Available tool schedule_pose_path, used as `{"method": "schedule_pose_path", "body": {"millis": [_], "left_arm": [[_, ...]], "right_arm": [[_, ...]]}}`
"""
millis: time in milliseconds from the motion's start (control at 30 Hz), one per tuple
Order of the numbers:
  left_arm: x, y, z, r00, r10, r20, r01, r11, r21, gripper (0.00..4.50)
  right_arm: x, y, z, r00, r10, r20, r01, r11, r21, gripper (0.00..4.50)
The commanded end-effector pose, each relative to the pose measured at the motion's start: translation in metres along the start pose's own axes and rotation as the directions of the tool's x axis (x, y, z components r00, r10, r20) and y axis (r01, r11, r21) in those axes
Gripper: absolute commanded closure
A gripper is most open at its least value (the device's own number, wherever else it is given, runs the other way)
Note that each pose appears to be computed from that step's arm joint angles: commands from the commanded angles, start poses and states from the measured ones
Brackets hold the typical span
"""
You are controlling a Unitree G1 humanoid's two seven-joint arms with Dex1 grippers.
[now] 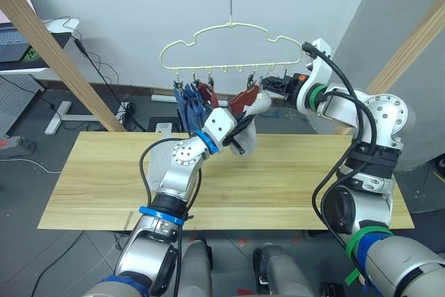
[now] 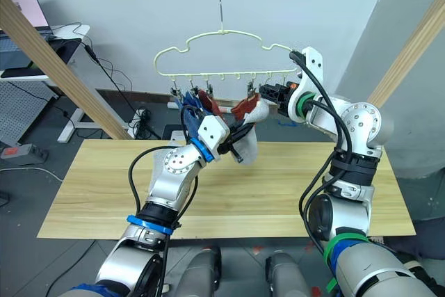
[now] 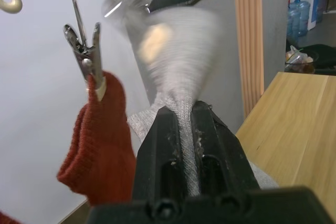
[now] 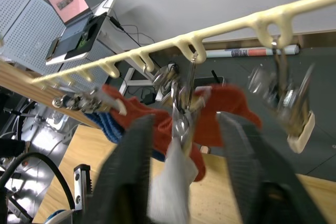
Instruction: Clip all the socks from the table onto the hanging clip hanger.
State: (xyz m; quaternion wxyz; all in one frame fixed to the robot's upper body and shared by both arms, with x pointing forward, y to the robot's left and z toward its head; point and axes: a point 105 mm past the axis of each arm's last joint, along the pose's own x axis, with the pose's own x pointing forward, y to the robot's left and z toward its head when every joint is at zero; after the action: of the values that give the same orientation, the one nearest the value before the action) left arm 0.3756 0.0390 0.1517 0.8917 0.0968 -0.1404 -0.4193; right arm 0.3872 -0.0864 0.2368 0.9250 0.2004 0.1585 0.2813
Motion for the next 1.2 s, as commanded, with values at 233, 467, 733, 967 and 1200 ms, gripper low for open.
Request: {"method": "schedule_pose_path", "body": {"millis": [233, 467, 733, 967, 1200], "left_arm": [[0.012, -0.017, 0.015, 0.994, -0.086, 0.059, 0.096, 0.976, -0.193, 2.75], [0.005, -0.011, 0.004, 0.993, -0.116, 0.016, 0.115, 0.939, -0.324, 0.60], [-0.033, 0.007, 0.006, 0.993, -0.113, -0.044, 0.094, 0.947, -0.308, 0.03], [-0.075, 0.017, 0.032, 0.987, -0.118, -0.111, 0.079, 0.949, -0.307, 0.00], [-0.093, 0.021, 0.053, 0.990, -0.049, -0.128, 0.016, 0.968, -0.251, 0.00]], "right_arm": [[-0.035, 0.009, 0.026, 0.985, 0.068, 0.162, -0.034, 0.979, -0.203, 0.00], [-0.049, -0.002, 0.023, 0.966, 0.001, 0.259, 0.095, 0.929, -0.357, 0.00], [-0.038, -0.004, -0.001, 0.944, -0.041, 0.328, 0.206, 0.848, -0.488, 0.00], [-0.026, -0.012, -0.006, 0.887, -0.110, 0.449, 0.326, 0.838, -0.438, 1.56], [-0.016, -0.014, -0.004, 0.846, -0.132, 0.517, 0.387, 0.817, -0.426, 2.44]]}}
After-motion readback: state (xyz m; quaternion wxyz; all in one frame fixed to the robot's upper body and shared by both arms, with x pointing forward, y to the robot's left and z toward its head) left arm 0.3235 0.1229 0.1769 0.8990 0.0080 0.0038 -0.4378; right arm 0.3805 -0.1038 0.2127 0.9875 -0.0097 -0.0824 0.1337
